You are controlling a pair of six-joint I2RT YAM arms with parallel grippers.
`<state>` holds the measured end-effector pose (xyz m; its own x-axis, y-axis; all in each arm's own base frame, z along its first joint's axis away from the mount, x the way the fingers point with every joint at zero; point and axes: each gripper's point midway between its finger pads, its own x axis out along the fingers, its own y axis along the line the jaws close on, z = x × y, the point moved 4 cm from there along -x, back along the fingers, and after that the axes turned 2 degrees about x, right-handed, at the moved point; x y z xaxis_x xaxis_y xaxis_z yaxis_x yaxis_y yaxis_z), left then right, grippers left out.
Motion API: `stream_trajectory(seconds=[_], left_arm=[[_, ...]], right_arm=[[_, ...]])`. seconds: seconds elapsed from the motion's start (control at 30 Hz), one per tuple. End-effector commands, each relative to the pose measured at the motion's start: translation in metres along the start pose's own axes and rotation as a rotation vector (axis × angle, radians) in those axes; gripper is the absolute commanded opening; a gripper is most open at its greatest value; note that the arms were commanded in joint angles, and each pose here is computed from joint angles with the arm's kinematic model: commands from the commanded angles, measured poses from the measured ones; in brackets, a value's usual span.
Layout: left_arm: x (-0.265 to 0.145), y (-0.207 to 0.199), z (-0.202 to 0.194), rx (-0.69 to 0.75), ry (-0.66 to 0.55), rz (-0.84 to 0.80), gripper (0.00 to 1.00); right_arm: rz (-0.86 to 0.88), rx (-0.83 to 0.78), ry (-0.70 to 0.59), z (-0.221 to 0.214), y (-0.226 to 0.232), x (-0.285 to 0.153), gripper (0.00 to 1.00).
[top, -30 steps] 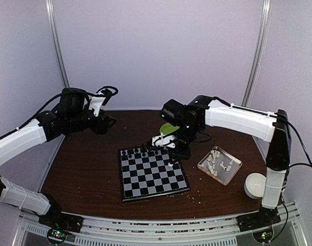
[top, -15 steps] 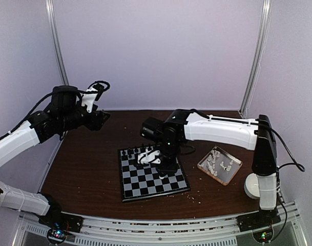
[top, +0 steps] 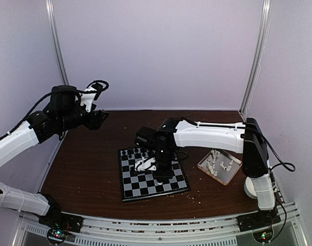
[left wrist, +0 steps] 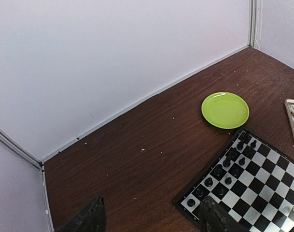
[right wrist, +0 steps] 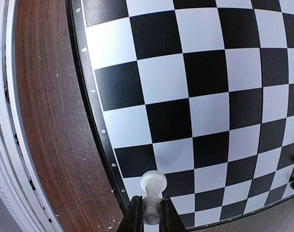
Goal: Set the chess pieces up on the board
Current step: Place the king on e1.
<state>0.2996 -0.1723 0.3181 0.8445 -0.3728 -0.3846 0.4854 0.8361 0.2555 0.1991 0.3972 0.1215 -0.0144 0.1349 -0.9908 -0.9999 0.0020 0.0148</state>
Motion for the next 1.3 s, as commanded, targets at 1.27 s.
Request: stream_trajectory(seconds=[1.27], left_arm=[[-0.008,0.007,0.012,0.018,-0.051,0.024,0.68]], right_arm=[[0.025,-0.032,0.082,-0.002,0.016,0.032,0.05]])
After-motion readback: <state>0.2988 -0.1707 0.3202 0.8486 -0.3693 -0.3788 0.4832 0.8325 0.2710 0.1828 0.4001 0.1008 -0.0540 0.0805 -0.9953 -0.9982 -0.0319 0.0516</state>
